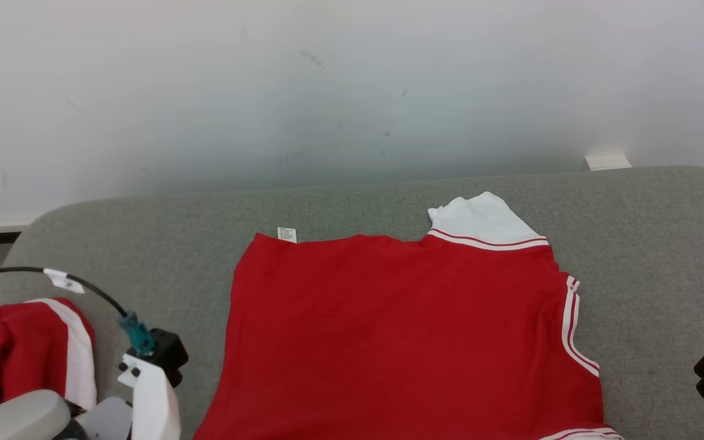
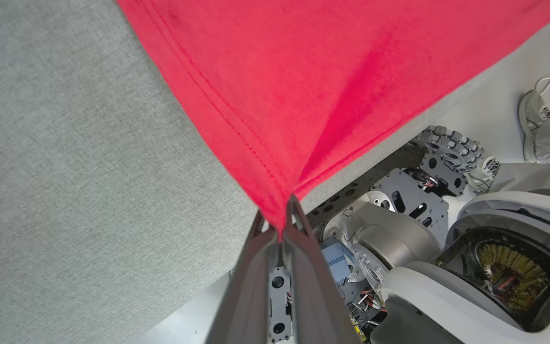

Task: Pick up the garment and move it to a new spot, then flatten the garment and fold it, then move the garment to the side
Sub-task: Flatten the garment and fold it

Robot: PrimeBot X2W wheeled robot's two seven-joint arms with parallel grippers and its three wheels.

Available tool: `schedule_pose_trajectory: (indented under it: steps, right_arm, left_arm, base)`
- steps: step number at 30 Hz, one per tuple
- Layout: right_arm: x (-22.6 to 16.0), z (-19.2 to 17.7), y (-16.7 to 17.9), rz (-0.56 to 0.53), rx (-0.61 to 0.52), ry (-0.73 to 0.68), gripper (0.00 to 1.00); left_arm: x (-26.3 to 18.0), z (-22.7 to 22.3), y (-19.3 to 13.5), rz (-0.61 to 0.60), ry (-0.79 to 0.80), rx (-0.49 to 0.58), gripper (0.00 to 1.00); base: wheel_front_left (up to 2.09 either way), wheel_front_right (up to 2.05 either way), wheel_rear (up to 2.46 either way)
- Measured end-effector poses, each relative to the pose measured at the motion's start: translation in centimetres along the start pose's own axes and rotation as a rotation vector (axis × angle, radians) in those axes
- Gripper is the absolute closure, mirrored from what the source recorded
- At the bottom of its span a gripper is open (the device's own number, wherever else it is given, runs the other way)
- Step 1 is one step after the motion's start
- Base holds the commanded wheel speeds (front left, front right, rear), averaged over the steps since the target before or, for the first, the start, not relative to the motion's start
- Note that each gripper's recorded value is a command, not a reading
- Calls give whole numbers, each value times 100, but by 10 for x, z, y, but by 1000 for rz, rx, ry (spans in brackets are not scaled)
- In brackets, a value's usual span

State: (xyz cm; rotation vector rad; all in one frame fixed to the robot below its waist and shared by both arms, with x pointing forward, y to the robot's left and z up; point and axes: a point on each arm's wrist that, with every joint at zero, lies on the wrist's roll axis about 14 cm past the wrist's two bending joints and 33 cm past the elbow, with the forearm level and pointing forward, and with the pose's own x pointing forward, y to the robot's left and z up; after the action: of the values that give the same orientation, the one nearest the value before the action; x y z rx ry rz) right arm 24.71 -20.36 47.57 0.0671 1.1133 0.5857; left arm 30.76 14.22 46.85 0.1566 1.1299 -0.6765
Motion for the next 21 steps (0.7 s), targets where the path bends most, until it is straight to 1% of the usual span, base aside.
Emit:
schedule_pose_trajectory:
  steps: [3,8,13,18,21]
  right_arm:
    - [2,10,2,7,7,-4,100]
    - [9,42,1,2,16,-30,100]
    - [20,65,-15,-31,86,-39,100]
    - [34,87,-31,-58,169,-45,100]
    - [43,103,-37,-70,198,-55,100]
  left_arm:
    - [4,4,-1,-18,13,-12,100]
    - [18,19,7,-32,23,-49,100]
    - [32,31,21,-35,54,-105,100]
    - [44,47,35,-27,79,-139,100]
    - [52,58,41,-25,85,-156,100]
  base:
    - [0,0,0]
    - [0,0,0]
    - [0,0,0]
    - [0,0,0]
    - [0,0,0]
